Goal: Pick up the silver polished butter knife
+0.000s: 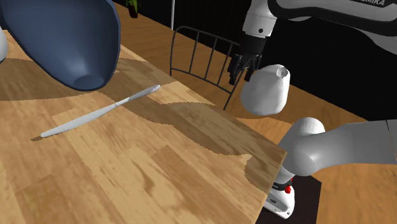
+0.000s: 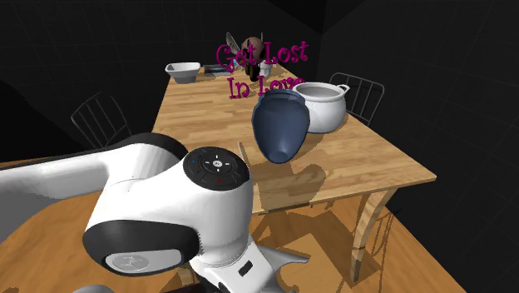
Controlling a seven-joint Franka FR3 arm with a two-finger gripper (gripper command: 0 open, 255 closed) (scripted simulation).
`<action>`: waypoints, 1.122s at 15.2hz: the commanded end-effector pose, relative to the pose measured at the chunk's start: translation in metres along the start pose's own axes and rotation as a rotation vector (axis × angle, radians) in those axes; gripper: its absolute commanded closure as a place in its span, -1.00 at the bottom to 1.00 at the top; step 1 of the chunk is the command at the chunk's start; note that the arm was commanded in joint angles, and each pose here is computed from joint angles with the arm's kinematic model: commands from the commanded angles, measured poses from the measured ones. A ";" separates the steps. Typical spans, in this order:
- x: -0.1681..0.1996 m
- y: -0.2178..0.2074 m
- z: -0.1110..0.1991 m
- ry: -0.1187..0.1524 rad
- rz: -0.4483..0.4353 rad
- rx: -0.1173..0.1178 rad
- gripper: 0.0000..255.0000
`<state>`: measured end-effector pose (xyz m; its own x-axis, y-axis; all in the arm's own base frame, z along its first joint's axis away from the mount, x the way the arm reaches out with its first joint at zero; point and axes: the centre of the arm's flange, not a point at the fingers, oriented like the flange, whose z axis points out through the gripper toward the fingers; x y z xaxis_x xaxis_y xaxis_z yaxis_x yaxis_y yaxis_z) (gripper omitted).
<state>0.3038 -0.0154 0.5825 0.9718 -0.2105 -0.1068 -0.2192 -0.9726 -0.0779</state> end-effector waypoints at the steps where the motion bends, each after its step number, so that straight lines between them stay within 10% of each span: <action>1: 0.000 0.000 0.000 0.000 0.000 0.000 -1.00; 17: -0.061 -0.207 -0.022 0.089 0.666 -0.015 -1.00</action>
<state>0.2875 0.1834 0.6264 0.6702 -0.7406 -0.0487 -0.7418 -0.6705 -0.0136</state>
